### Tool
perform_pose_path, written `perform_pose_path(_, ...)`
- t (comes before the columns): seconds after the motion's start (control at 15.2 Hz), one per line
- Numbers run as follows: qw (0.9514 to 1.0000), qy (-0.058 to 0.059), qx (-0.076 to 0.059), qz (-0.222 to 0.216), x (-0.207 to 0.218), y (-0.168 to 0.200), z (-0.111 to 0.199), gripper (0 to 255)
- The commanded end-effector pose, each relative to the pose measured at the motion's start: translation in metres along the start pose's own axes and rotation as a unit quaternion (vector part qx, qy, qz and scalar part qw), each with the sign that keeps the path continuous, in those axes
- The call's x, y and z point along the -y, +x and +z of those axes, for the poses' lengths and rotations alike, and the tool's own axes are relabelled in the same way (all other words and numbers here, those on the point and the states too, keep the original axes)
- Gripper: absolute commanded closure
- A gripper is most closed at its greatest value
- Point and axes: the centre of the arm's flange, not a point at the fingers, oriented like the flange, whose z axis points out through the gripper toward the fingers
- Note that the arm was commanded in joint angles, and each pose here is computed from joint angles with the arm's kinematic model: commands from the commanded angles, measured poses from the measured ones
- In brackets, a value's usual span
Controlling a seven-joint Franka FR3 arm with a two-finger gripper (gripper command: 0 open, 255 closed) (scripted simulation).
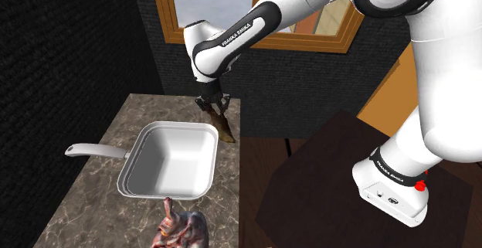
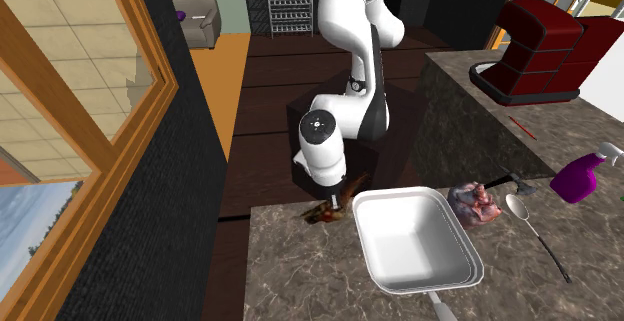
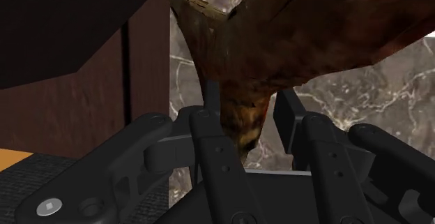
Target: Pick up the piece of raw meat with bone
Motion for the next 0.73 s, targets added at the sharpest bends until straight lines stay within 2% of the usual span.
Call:
perform_pose_path(0.0,1.0000,0.000,0.000,0.000,-0.002,-0.002,-0.012,255)
perform_pose_path(0.53,1.0000,0.000,0.000,0.000,-0.010,-0.010,-0.053,255)
perform_pose_path(0.66,1.0000,0.000,0.000,0.000,-0.010,-0.010,-0.053,255)
